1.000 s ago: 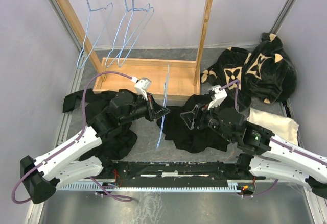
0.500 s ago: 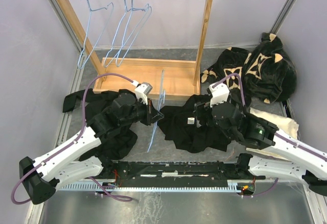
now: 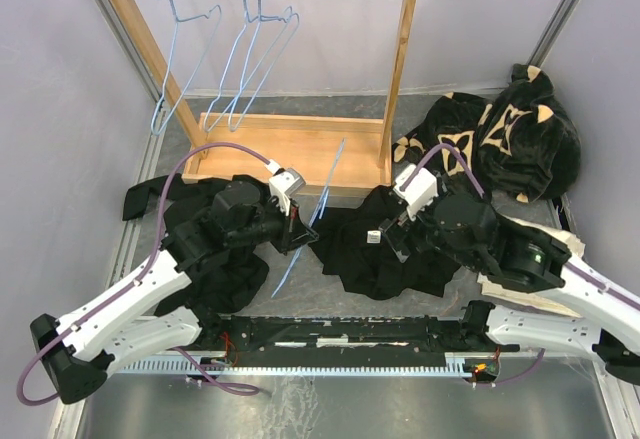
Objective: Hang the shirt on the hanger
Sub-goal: Hang the shirt on the hanger.
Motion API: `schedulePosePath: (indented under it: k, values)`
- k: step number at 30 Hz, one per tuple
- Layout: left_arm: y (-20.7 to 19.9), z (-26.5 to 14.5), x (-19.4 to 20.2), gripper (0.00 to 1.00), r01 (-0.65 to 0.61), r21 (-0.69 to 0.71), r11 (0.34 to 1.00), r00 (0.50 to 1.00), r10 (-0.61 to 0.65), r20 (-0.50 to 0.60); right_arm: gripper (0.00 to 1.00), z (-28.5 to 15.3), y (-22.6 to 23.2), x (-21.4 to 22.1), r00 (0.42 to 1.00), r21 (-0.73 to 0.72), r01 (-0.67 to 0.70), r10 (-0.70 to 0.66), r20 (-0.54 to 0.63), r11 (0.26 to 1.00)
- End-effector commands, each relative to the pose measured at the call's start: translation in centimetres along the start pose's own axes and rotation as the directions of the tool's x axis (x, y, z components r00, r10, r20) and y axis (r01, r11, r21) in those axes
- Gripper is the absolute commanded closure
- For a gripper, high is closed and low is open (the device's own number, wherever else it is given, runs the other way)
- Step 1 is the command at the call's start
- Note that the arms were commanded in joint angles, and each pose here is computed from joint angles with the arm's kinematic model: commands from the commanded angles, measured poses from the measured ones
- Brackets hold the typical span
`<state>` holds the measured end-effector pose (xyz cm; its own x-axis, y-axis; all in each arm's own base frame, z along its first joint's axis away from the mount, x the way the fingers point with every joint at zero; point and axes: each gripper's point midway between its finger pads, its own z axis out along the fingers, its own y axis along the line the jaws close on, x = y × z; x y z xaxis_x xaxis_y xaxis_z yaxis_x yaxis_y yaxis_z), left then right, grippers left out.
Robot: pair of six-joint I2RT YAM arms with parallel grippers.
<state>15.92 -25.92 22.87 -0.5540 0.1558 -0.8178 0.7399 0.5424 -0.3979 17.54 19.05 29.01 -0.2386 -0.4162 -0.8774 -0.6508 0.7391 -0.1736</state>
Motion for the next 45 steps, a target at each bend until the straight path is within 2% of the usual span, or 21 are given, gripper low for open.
schedulePosePath:
  k: [1,4,9,14,18,21,26,35,37,42,45]
  values:
    - [-1.2,-1.5,-2.0,0.97,-0.143,0.041,0.989,0.989,0.141,0.045,0.01,-2.3,-0.3,-2.3,0.993,-0.053,0.064,-0.059,0.101,0.997]
    - [-0.7,-1.6,-1.6,0.97,-0.154,0.02,0.988,0.988,0.154,0.035,0.02,-2.2,-2.4,-2.0,0.992,0.071,0.02,-0.029,0.123,0.997]
    - [-1.4,-1.8,-1.1,0.97,-0.191,0.072,0.979,0.981,0.19,0.026,0.01,-3.4,-3.0,-2.6,0.986,0.075,0.031,-0.043,0.159,0.997]
    - [-3.2,-2.0,0.0,0.97,-0.236,0.206,0.95,0.97,0.242,-0.004,0.01,-4.9,-0.1,-3.2,0.972,-0.133,0.181,-0.156,0.179,0.974]
    - [-4.6,-2.4,0.9,0.97,-0.261,0.31,0.914,0.96,0.28,-0.016,0.01,-6.0,3.1,-2.9,0.945,-0.322,0.309,-0.25,0.211,0.895]
    - [-5.5,-2.8,1.2,0.97,-0.279,0.368,0.887,0.952,0.306,-0.016,0.04,-6.1,4.4,-2.6,0.929,-0.399,0.365,-0.303,0.211,0.842]
    - [-6.1,-3.1,1.4,0.97,-0.299,0.408,0.863,0.942,0.336,-0.022,0.05,-5.5,6.0,-3.3,0.911,-0.447,0.408,-0.322,0.257,0.796]
    - [-6.7,-2.9,2.0,0.97,-0.254,0.467,0.847,0.945,0.32,-0.066,0.08,-2.6,7.2,-5.6,0.863,-0.386,0.475,-0.332,0.382,0.791]
    - [-7.3,-2.9,2.1,0.97,-0.239,0.505,0.829,0.945,0.318,-0.074,0.1,-2.4,7.8,-6.2,0.849,-0.412,0.507,-0.355,0.391,0.757]
    - [-8.1,-3.4,1.9,0.97,-0.236,0.545,0.804,0.94,0.332,-0.083,0.23,-1.9,9.1,-5.3,0.825,-0.504,0.566,-0.451,0.341,0.653]
    - [-8.9,-4.1,1.5,0.97,-0.247,0.577,0.778,0.936,0.345,-0.064,0.26,-1.6,9.5,-4.6,0.821,-0.537,0.568,-0.477,0.315,0.624]
